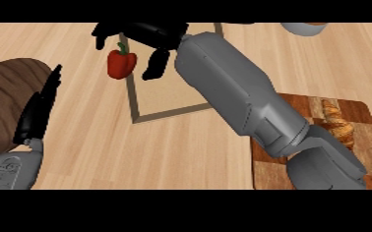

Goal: Pick the bell pepper from the cutting board and place it in the cardboard box

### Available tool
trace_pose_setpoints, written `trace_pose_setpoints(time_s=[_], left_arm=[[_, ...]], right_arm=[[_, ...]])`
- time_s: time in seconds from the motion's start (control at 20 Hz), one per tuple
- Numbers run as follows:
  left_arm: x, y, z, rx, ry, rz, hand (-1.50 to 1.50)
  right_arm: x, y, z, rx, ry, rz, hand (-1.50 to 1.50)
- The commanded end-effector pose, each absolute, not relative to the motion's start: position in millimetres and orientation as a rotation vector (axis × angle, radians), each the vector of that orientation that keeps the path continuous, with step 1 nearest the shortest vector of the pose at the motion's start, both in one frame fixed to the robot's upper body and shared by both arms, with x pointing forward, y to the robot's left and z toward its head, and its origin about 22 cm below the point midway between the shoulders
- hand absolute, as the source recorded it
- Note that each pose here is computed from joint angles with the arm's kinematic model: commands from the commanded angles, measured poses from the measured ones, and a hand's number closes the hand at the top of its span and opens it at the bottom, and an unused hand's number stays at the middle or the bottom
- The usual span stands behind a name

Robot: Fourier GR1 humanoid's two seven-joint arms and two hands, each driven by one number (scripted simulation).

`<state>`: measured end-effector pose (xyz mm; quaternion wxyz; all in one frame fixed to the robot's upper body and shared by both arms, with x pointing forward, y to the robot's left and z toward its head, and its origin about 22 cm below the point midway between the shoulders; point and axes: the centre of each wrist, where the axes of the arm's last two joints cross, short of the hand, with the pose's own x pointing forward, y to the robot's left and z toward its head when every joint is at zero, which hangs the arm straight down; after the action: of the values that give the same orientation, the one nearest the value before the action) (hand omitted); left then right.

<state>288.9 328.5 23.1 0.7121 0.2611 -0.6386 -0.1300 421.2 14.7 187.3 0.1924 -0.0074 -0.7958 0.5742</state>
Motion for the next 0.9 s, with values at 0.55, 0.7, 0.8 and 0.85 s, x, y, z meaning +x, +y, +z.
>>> trace_pose_setpoints(time_s=[0.55, 0.7, 0.8, 0.85], left_arm=[[278, 349, 20, 0.599, -1.401, -0.267, 0.0], [282, 342, 12, 0.608, -1.399, -0.261, 0.0], [273, 350, 16, 0.62, -1.388, -0.256, 0.0], [288, 343, 25, 0.617, -1.415, -0.246, 0.0]], right_arm=[[432, 10, 220, 0.44, -2.422, 1.091, -1.5], [448, -18, 234, 0.531, -2.415, 1.049, -1.5], [452, -21, 243, 0.546, -2.379, 1.034, -1.5], [463, -51, 237, 0.522, -2.392, 1.004, -1.5]])
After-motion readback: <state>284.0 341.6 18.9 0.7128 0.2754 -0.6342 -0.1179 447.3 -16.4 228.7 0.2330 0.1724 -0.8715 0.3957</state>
